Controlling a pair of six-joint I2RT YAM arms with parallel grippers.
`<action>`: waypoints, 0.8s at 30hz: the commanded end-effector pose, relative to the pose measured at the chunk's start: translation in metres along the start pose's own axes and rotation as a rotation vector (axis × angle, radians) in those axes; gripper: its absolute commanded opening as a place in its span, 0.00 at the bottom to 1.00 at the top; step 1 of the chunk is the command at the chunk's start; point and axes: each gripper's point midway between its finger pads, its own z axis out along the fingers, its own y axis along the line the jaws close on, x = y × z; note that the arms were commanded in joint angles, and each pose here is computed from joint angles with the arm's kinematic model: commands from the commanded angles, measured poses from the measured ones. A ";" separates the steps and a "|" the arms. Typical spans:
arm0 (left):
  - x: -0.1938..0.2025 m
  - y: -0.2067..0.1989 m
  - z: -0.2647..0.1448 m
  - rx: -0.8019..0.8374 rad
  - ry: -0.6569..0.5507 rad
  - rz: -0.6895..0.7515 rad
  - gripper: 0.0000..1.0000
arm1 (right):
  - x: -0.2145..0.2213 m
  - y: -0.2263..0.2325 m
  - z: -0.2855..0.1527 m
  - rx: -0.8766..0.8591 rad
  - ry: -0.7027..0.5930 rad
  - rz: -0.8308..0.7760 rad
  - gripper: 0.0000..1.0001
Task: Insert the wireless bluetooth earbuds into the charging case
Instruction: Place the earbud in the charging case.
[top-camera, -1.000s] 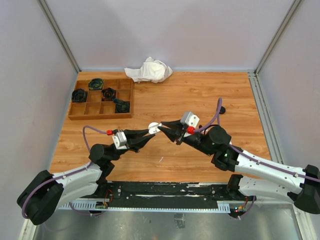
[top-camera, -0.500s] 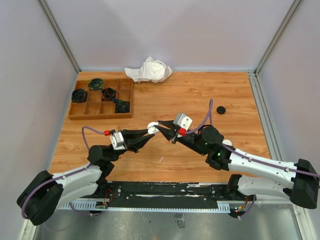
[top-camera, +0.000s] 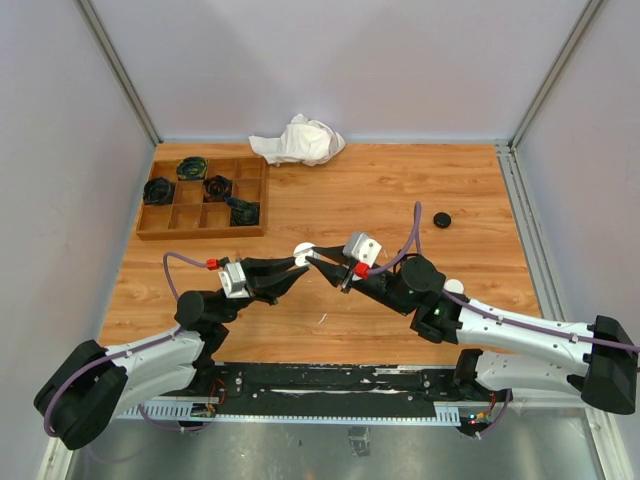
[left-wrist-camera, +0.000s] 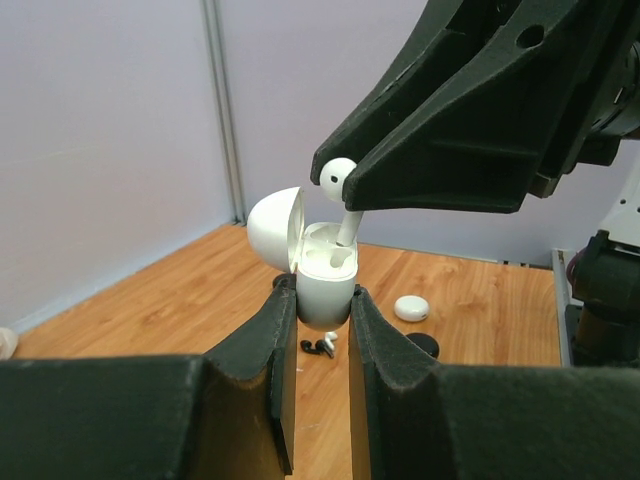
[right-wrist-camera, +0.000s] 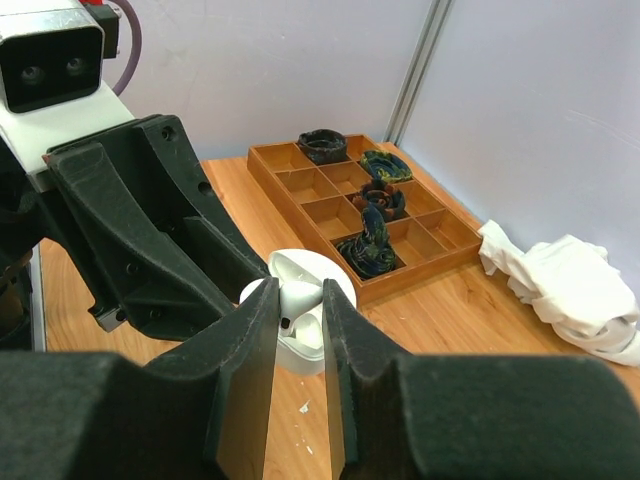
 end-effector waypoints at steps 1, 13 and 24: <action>-0.014 0.007 0.006 -0.030 -0.045 0.016 0.00 | -0.004 0.009 -0.001 -0.027 -0.010 -0.012 0.24; -0.011 0.007 0.006 -0.033 -0.029 0.028 0.00 | 0.009 -0.002 0.001 0.041 0.065 -0.035 0.28; -0.001 0.008 0.004 -0.044 0.012 0.069 0.00 | 0.020 -0.005 0.003 0.069 0.132 -0.035 0.33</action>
